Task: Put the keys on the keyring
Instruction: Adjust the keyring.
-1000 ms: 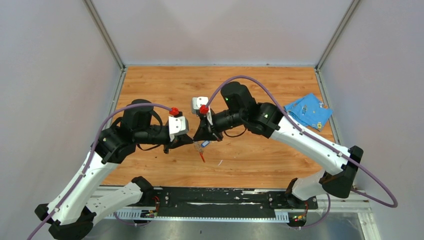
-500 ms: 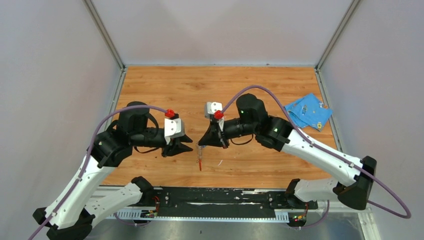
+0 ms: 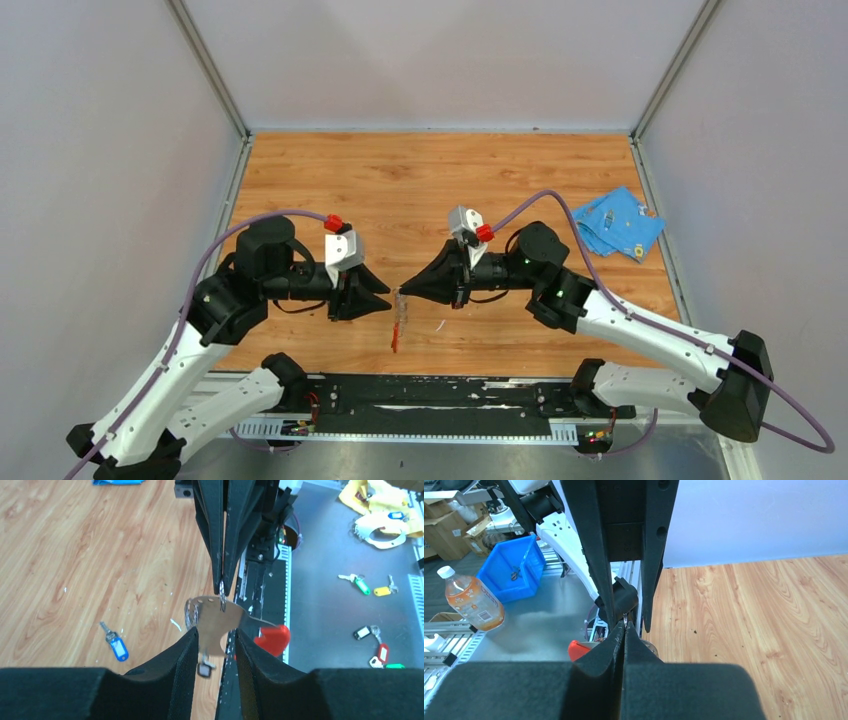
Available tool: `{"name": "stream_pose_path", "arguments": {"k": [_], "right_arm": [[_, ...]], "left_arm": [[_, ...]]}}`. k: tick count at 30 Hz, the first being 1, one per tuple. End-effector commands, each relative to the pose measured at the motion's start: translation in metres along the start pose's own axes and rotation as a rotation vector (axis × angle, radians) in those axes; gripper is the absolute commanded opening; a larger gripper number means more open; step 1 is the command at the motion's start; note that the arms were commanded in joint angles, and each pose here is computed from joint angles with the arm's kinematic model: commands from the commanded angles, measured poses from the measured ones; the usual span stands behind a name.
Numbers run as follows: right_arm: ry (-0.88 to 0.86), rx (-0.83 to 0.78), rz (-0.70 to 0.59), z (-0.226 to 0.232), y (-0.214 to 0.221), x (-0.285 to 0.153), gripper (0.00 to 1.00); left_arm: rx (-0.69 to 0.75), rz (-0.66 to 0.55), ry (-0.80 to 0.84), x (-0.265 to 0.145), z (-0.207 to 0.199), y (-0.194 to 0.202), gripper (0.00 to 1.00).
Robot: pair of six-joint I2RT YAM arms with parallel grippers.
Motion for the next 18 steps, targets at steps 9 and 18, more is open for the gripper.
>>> {"name": "stream_pose_path", "arguments": {"k": [9, 18], "right_arm": [[-0.037, -0.033, -0.108, 0.0047, -0.0252, 0.0024, 0.0], [-0.053, -0.024, -0.102, 0.0053, -0.0248, 0.0046, 0.0]], "left_arm": [[-0.059, -0.101, 0.045, 0.0061, -0.0036, -0.0225, 0.28], [-0.073, -0.099, 0.048, 0.0075, -0.0031, -0.0221, 0.25]]}}
Point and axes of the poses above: each gripper's point midway between its finger pads, its own x axis out along the fingers, its own z axis along the line the jaws close on, y = z × x, the point moved 4 cm from there along -x, back along the fingers, and after that the axes turned 1 degree about x, right-handed, at the moved point
